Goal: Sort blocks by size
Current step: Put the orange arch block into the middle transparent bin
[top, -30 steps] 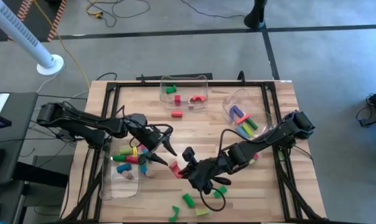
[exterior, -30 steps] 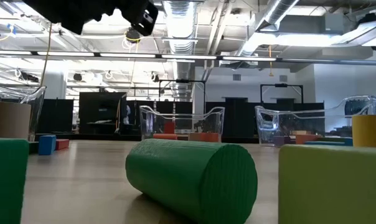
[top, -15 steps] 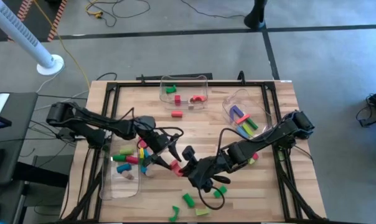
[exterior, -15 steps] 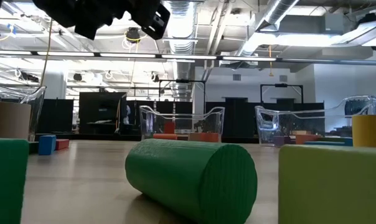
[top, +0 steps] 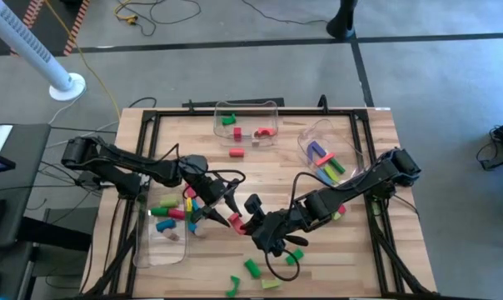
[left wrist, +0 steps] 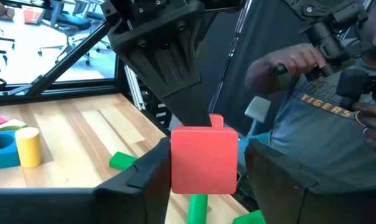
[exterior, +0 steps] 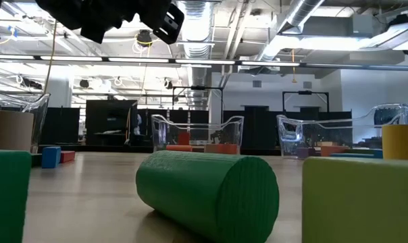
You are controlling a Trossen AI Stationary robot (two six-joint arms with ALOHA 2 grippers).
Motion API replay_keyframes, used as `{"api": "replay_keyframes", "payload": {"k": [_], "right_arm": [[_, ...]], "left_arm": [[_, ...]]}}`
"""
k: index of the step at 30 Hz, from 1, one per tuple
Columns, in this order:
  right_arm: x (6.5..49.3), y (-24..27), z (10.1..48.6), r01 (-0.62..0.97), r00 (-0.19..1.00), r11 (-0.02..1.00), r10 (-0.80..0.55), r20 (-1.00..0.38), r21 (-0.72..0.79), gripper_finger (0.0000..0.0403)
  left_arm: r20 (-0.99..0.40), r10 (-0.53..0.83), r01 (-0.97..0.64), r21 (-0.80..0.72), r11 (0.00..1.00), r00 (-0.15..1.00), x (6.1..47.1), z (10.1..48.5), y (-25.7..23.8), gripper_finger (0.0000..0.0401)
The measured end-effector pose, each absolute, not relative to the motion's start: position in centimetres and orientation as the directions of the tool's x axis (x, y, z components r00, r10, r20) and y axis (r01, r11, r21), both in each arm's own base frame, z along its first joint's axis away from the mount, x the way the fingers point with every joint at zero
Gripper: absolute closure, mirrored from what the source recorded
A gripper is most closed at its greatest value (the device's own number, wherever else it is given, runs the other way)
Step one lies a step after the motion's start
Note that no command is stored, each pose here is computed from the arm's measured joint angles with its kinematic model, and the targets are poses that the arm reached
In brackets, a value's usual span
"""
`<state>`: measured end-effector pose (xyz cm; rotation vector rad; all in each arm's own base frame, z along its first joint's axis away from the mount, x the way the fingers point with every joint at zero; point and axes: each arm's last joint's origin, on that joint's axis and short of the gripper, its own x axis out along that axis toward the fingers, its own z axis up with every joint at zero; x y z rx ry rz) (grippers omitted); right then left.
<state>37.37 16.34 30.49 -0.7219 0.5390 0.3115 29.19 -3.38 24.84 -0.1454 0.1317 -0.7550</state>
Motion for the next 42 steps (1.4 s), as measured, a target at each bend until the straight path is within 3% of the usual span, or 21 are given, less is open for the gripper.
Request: {"api": "replay_keyframes", "payload": {"k": [10, 19, 32, 42], "right_arm": [[37.4, 16.4, 30.5, -0.445, 0.823, 0.715, 0.089, -0.561, -0.540, 0.0327], [37.4, 16.4, 30.5, -0.437, 0.822, 0.725, 0.081, -0.564, -0.532, 0.0322], [36.5, 15.6, 29.6, -0.223, 0.774, 0.802, -0.200, -0.600, -0.554, 0.0180], [34.5, 14.5, 28.0, -0.078, 0.603, 0.871, -0.347, -0.719, -0.485, 0.0176]], "left_arm": [[-0.067, -0.694, 0.680, -0.154, 0.717, 0.717, 29.2, 24.8, -3.7, 0.0266], [-0.068, -0.696, 0.682, -0.151, 0.716, 0.715, 29.1, 24.8, -3.8, 0.0268], [-0.070, -0.718, 0.704, -0.157, 0.693, 0.692, 29.0, 24.8, -3.5, 0.0268], [-0.103, -0.631, 0.616, -0.140, 0.775, 0.769, 28.2, 25.5, -0.2, 0.0268]]}}
